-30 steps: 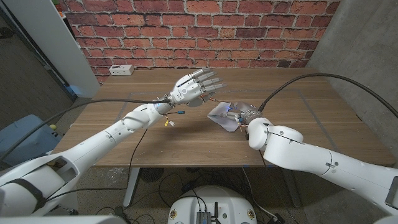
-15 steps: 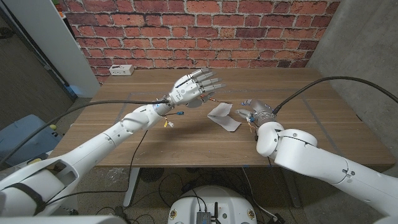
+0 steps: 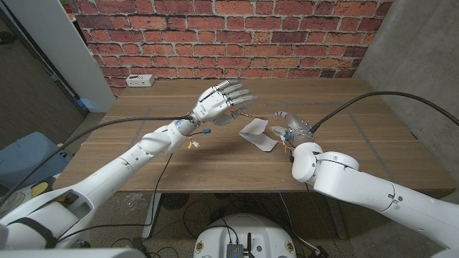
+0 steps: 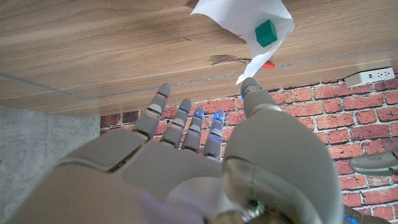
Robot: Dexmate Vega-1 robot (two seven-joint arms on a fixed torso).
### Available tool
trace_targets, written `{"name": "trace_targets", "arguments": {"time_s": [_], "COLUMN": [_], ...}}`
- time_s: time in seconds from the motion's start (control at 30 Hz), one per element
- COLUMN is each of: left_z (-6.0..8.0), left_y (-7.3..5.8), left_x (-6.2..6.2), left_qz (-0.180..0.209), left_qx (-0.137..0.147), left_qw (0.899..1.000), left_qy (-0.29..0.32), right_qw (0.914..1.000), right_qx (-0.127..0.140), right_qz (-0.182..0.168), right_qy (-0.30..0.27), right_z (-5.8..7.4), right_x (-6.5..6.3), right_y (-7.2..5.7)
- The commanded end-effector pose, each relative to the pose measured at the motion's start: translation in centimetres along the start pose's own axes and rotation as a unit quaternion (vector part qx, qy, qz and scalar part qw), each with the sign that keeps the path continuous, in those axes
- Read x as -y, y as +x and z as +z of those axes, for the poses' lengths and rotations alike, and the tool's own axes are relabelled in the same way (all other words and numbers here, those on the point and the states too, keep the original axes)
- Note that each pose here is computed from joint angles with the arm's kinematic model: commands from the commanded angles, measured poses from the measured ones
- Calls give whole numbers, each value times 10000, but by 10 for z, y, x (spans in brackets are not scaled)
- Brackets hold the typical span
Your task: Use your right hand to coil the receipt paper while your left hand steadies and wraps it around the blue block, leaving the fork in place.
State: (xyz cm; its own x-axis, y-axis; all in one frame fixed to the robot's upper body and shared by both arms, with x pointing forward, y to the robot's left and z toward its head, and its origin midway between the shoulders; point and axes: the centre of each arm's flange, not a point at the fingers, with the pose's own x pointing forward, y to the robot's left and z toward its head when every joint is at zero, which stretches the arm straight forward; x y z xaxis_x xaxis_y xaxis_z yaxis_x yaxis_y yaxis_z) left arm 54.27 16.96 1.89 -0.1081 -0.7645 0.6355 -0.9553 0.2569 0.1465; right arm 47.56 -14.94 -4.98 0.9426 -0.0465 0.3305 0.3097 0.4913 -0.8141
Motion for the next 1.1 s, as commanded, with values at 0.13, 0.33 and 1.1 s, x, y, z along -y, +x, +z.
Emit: {"name": "trace_targets", "arguments": {"time_s": [0.13, 0.33, 1.1], "left_z": [-7, -12, -20], "left_y": [-8, -6, -3], "left_x": [-4, -6, 7], "left_qz": [-67, -250, -506], "left_qx": [-492, -542, -483], "left_qw": [9946, 9887, 9839], "left_qy": [-913, -1375, -1645], "right_qw": [9967, 9928, 9886], "right_qx": [746, 1090, 906], "right_qz": [-263, -484, -1195], "right_qy": [-204, -94, -117], "right_z": [9, 10, 4], "right_x": [-27, -38, -22], "right_y": [17, 23, 16]}}
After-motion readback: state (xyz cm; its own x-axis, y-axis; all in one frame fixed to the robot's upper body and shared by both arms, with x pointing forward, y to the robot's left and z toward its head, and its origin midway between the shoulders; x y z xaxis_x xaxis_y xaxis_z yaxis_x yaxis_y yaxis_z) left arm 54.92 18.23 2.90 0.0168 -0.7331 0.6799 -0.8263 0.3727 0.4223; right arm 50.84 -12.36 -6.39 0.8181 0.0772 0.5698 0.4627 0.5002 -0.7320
